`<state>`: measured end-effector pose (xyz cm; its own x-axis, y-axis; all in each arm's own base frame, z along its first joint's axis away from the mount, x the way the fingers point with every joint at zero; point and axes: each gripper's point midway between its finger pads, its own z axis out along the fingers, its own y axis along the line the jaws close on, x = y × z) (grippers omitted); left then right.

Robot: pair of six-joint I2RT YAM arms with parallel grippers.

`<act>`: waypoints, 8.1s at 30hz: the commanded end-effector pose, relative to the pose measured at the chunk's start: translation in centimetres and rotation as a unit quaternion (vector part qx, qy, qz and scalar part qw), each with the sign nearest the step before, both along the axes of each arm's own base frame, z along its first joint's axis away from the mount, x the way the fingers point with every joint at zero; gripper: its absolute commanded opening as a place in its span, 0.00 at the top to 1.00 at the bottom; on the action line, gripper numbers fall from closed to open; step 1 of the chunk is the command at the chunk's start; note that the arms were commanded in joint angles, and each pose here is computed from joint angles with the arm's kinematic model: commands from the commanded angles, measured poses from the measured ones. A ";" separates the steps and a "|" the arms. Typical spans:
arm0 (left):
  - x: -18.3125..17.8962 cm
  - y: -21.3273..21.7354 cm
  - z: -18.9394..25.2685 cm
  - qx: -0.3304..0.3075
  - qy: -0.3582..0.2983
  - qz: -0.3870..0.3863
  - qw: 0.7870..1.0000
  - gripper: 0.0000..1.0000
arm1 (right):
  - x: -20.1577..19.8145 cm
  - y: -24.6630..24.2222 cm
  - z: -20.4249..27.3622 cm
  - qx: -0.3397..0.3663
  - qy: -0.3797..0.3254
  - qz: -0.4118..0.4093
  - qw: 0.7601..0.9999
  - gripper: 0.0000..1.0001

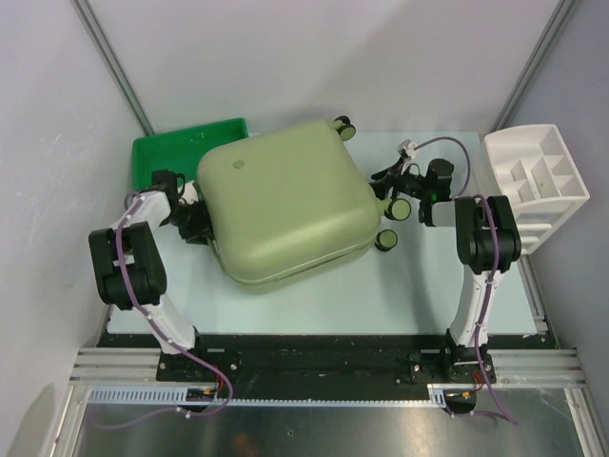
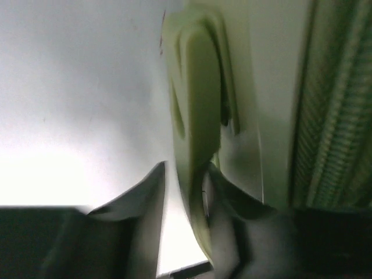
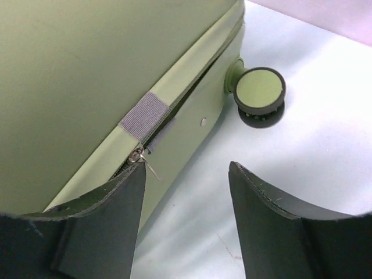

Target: Open, take out, and arrange the luggage

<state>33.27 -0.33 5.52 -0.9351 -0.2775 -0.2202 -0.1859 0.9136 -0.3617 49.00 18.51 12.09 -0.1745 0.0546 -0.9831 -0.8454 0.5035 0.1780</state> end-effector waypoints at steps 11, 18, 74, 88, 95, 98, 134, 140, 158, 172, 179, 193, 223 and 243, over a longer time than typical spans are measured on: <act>2.4 2.7 12.8 -0.086 -0.261 0.032 0.961 0.00 | -4.4 -3.6 -1.1 -0.086 0.227 -0.091 0.966 0.36; 0.7 -0.9 14.8 -0.165 -0.288 0.006 0.943 0.02 | -7.2 -2.7 -7.0 -0.060 0.393 -0.091 0.913 0.43; -10.3 -19.4 22.8 -0.074 -0.469 -0.526 0.705 0.00 | -27.0 8.0 4.9 -0.074 0.068 0.019 0.995 0.35; -19.3 -30.4 20.1 0.026 -0.492 -0.813 0.310 0.00 | -25.1 -3.8 3.0 -0.134 0.078 -0.067 0.986 0.17; -20.0 -34.0 18.6 0.016 -0.473 -0.841 0.264 0.00 | -22.4 -3.6 2.5 -0.126 0.002 -0.050 0.991 0.19; -19.8 -34.5 18.2 0.014 -0.467 -0.844 0.266 0.00 | -22.6 -2.1 2.2 -0.138 -0.020 -0.028 0.990 0.19; -18.9 -34.0 10.7 0.044 -0.376 -0.892 0.249 0.46 | -20.8 0.3 -0.6 -0.073 0.041 -0.165 0.983 0.28; -19.3 -29.8 9.5 0.060 -0.345 -0.903 0.247 0.77 | -22.2 0.6 -0.3 -0.066 0.012 -0.141 0.988 0.32; -20.2 -29.0 15.6 0.054 -0.401 -0.867 0.290 0.00 | -22.6 0.7 -0.4 -0.073 0.013 -0.150 0.986 0.28; -17.0 -34.9 14.0 0.085 -0.370 -0.873 0.308 0.00 | -22.5 0.4 -0.3 -0.069 0.022 -0.154 0.985 0.25; -16.4 -33.4 10.7 0.112 -0.325 -0.889 0.301 0.41 | -22.3 0.4 -0.6 -0.069 0.027 -0.154 0.985 0.27; -17.3 -26.4 9.3 0.112 -0.300 -0.890 0.326 0.96 | -22.5 3.3 -0.2 -0.066 -0.013 -0.125 0.990 0.35; -17.6 -25.3 9.2 0.093 -0.293 -0.875 0.375 1.00 | -22.5 3.7 -0.4 -0.070 -0.015 -0.142 0.987 0.93; -19.9 -18.6 6.7 0.106 -0.248 -0.882 0.386 1.00 | -18.9 -1.4 2.4 -0.056 0.021 -0.255 0.965 1.00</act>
<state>14.62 -27.65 16.06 0.7439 0.5172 -0.4232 0.6678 -0.5995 0.4411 27.06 18.58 10.41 -0.2660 -0.0422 -0.9630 -0.5838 0.8020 0.1262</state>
